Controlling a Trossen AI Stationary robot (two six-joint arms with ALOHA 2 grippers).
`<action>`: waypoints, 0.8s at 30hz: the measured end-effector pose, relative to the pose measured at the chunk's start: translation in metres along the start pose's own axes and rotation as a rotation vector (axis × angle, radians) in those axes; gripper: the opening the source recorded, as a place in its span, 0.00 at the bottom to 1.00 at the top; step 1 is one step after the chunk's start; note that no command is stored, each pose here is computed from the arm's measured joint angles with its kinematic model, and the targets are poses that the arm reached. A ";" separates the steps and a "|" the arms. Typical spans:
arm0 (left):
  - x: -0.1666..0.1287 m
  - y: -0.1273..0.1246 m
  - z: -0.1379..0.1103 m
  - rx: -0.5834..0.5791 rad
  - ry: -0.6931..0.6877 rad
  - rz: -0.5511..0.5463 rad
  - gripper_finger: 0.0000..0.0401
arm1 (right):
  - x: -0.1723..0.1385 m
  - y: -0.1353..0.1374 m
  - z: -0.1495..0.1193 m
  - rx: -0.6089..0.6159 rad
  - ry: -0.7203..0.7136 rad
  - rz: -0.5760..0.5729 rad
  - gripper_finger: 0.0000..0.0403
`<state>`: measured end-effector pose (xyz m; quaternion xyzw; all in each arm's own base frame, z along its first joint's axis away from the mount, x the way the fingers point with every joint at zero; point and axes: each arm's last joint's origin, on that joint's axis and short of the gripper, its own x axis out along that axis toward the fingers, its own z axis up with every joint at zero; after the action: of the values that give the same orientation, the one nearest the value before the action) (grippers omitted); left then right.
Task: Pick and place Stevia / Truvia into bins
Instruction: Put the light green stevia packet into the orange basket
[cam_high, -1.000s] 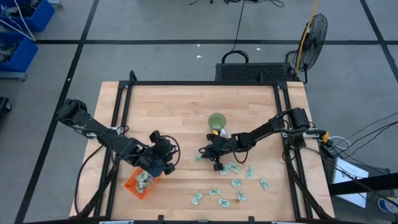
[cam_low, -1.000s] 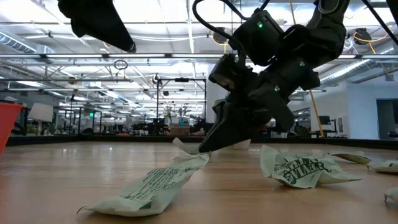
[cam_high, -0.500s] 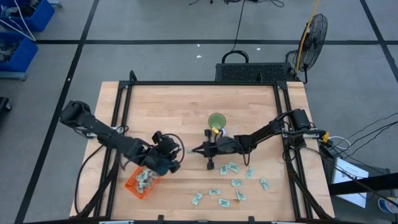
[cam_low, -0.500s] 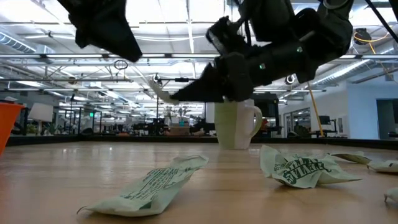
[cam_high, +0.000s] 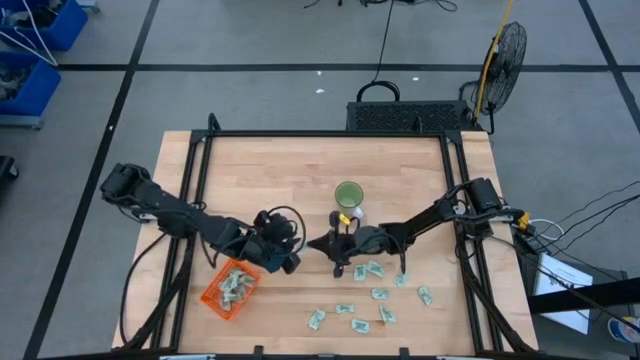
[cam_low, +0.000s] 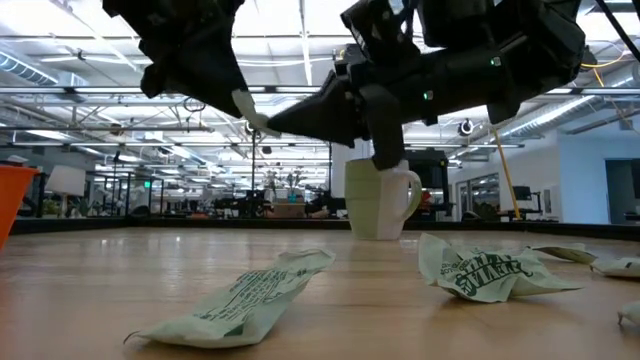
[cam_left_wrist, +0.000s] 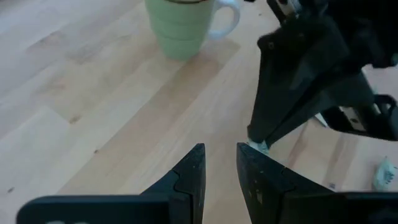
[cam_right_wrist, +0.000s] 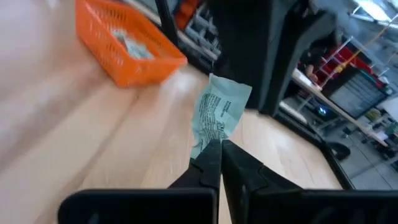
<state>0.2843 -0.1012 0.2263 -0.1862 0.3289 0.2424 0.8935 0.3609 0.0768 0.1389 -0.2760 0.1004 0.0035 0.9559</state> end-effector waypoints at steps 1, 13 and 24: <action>0.000 0.000 0.001 -0.005 -0.003 -0.003 0.24 | 0.000 0.000 -0.001 -0.008 0.016 -0.004 0.00; 0.006 -0.001 0.010 -0.066 0.005 -0.080 0.24 | 0.001 -0.002 -0.003 -0.010 0.028 -0.012 0.00; 0.007 0.000 0.011 -0.004 0.007 -0.080 0.24 | 0.001 -0.005 -0.001 0.003 0.027 -0.070 0.00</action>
<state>0.2942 -0.0941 0.2297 -0.2018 0.3240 0.2062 0.9010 0.3616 0.0719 0.1401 -0.2781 0.1035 -0.0340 0.9544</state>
